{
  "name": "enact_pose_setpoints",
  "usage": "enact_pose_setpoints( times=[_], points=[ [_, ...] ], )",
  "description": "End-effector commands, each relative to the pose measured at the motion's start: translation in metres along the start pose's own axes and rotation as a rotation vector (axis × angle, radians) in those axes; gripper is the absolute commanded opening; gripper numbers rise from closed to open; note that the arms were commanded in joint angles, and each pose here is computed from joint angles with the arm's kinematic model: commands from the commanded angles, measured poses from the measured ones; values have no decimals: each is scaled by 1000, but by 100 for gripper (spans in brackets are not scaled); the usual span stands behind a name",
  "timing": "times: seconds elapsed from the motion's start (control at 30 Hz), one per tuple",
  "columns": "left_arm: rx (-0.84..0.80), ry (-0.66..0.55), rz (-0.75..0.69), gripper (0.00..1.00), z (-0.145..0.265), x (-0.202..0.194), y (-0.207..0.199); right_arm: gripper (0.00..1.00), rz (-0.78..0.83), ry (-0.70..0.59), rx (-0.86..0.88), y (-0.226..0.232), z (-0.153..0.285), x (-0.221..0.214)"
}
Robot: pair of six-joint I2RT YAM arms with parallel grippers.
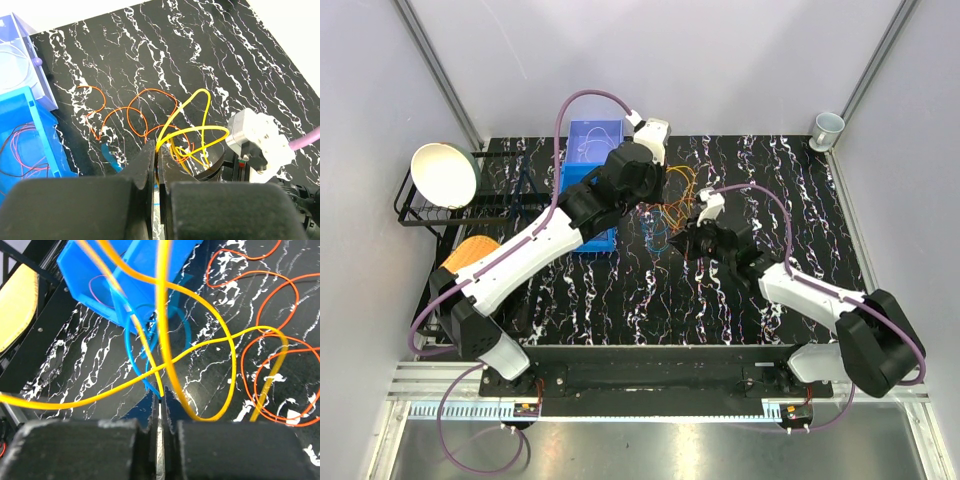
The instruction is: Untangle the cables
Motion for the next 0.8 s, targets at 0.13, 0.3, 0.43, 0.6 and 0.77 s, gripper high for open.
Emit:
enact_pose_setpoints(
  times=[0.13, 0.3, 0.43, 0.6, 0.77],
  points=[
    [33, -67, 9, 0, 12, 39, 12, 0, -2, -129, -88, -1, 23, 18],
    [120, -87, 5, 0, 18, 76, 53, 0, -107, -96, -143, -18, 36, -12],
    [211, -101, 7, 0, 22, 96, 92, 0, -183, -78, -191, -30, 41, -28],
    [251, -118, -1, 0, 14, 104, 115, 0, -205, -53, -208, -36, 43, -39],
    [332, -137, -3, 0, 1, 105, 138, 0, -217, -36, -224, -42, 40, -46]
  ],
)
Point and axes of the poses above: each gripper's point midway between its finger pads, its own z axis back along the fingers, its own y axis along the line the jaws close on, x = y × z, the point moved 5 cm from there along z, back along the fingers, and after that the axes turned 14 degrees about -z, right-handed, at the moved point
